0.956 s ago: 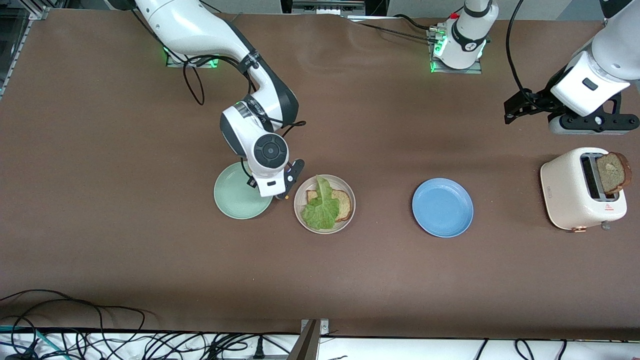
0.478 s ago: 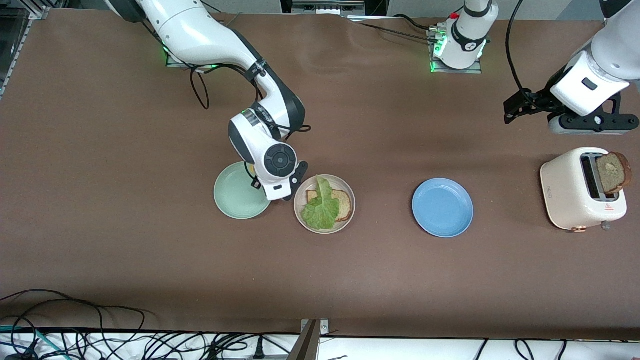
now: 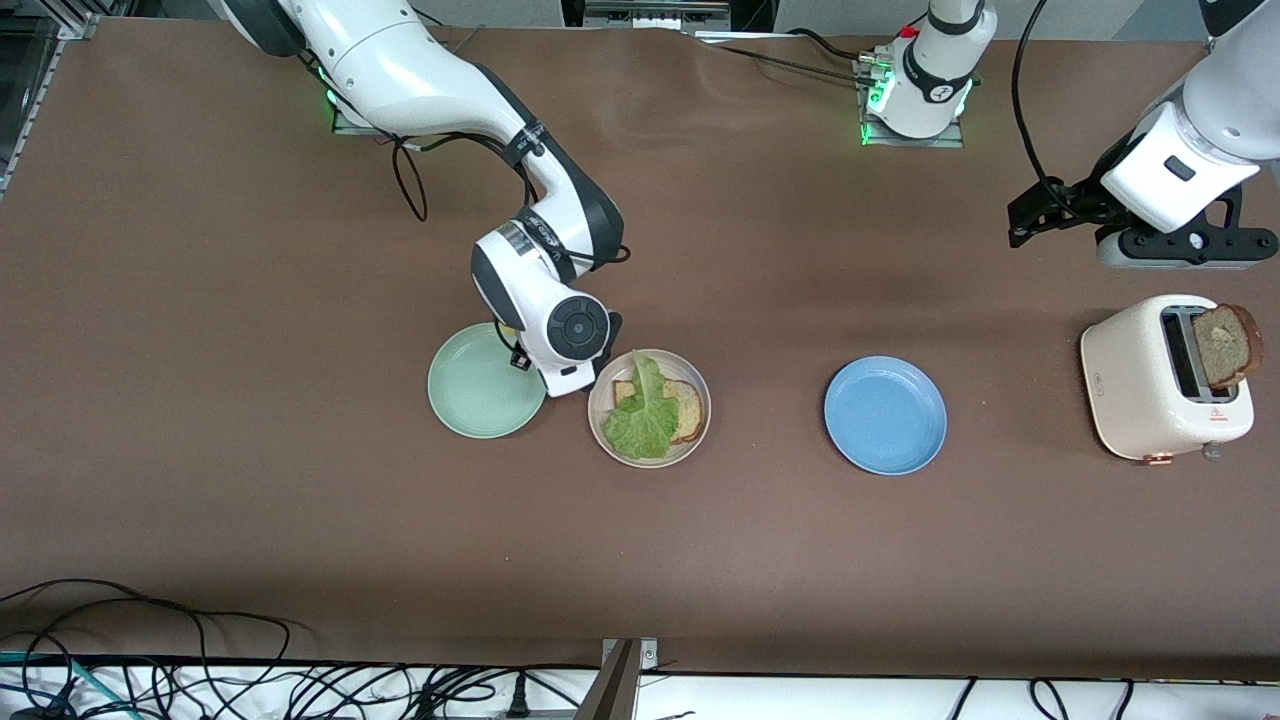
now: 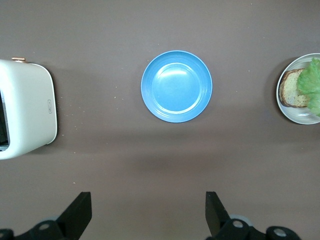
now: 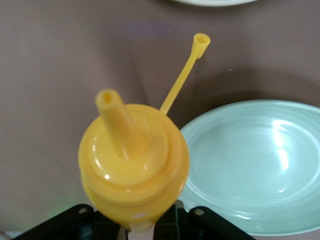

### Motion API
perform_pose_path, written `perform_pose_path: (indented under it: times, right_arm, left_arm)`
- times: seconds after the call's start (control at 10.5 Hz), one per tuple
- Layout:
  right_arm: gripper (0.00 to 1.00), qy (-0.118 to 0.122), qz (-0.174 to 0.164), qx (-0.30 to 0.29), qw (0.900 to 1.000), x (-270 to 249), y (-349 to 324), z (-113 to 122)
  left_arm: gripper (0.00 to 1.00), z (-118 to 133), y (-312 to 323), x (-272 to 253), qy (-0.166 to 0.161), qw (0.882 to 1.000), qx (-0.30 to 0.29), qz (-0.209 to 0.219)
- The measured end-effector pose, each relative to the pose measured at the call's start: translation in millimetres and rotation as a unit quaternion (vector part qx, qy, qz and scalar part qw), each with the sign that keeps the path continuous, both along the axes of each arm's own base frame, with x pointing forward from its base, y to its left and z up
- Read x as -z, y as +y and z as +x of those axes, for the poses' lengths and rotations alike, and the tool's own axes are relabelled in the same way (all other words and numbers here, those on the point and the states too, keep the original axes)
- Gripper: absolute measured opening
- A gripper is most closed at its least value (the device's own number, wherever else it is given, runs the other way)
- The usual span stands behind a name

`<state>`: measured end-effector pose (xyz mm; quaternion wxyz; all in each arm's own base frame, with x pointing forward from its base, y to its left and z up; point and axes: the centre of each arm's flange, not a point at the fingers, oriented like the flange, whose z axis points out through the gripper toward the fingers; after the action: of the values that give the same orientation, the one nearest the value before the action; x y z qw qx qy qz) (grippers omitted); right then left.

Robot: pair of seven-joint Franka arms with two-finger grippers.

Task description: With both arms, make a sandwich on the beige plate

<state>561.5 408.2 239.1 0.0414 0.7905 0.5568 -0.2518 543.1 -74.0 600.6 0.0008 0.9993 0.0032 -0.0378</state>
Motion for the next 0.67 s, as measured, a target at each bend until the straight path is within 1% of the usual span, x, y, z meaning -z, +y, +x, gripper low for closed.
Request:
perform_pose_path:
  times: [0.19, 0.38, 0.48, 0.67]
  right_arm:
    - [0.18, 0.033, 0.000, -0.028, 0.999, 0, 1, -9]
    - [0.18, 0.061, 0.012, -0.043, 0.997, -5, 2, -12]
    - [0.18, 0.070, 0.018, -0.043, 0.996, -8, 3, -11]
    - [0.18, 0.075, 0.029, -0.028, 0.996, -8, -2, -2]
  left_arm:
    - [1.00, 0, 0, 0, 0.000, 1.000, 0.000, 0.000]
    - [1.00, 0, 0, 0, 0.000, 1.000, 0.000, 0.000]
    - [1.00, 0, -1, 0, 0.000, 1.000, 0.001, 0.000]
    - [1.00, -1, -7, 0, 0.000, 1.000, 0.007, 0.000]
